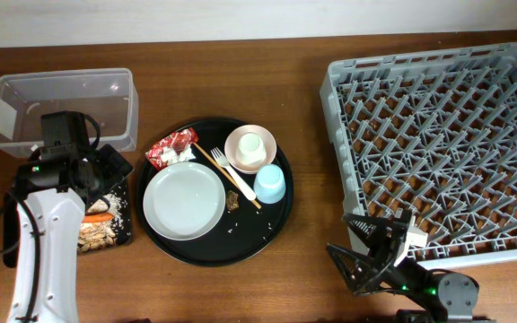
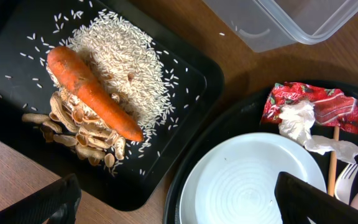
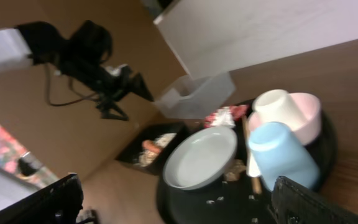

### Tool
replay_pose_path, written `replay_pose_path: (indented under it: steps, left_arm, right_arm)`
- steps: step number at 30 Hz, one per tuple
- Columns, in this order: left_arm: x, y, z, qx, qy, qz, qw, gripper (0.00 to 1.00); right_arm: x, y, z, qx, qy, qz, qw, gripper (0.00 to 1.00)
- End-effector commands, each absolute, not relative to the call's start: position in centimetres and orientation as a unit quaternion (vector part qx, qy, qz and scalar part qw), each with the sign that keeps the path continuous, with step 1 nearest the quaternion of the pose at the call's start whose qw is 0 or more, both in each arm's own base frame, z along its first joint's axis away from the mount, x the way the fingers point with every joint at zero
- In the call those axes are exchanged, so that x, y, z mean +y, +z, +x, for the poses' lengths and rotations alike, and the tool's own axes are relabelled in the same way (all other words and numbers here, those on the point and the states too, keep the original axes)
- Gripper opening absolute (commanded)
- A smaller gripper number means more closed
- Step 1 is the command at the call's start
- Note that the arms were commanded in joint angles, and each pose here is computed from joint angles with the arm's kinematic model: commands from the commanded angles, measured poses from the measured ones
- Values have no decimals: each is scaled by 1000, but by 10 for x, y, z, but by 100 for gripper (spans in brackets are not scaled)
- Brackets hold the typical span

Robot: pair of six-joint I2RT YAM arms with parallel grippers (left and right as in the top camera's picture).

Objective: Sort waste into correct bins and load items into the dishwasher rack
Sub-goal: 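Move the right gripper from rest toward the light-blue cup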

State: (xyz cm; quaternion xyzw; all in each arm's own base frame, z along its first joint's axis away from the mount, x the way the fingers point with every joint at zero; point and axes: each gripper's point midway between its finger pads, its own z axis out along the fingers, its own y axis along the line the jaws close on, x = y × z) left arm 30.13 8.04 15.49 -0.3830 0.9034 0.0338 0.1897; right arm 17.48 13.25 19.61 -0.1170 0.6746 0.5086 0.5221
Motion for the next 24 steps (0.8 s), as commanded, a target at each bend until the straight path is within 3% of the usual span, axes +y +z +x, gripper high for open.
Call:
replay_pose_path:
  steps: [1,10,13,24]
  left_arm:
    - [82,167,304,900,31,-383,207,99]
    - [82,167,304,900,31,-383,207,99]
    - [82,167,304,900,31,-383,207,99]
    - [82,167,304,900,31,-383,207,99]
  right_arm:
    - [140,205,162,665,544,-131,495,99]
    - [132,320,138,591,478,-182,624,99]
    - [124,337,150,611,425,-172,645,99]
    - [109,362,249,765,315,-166,537,99]
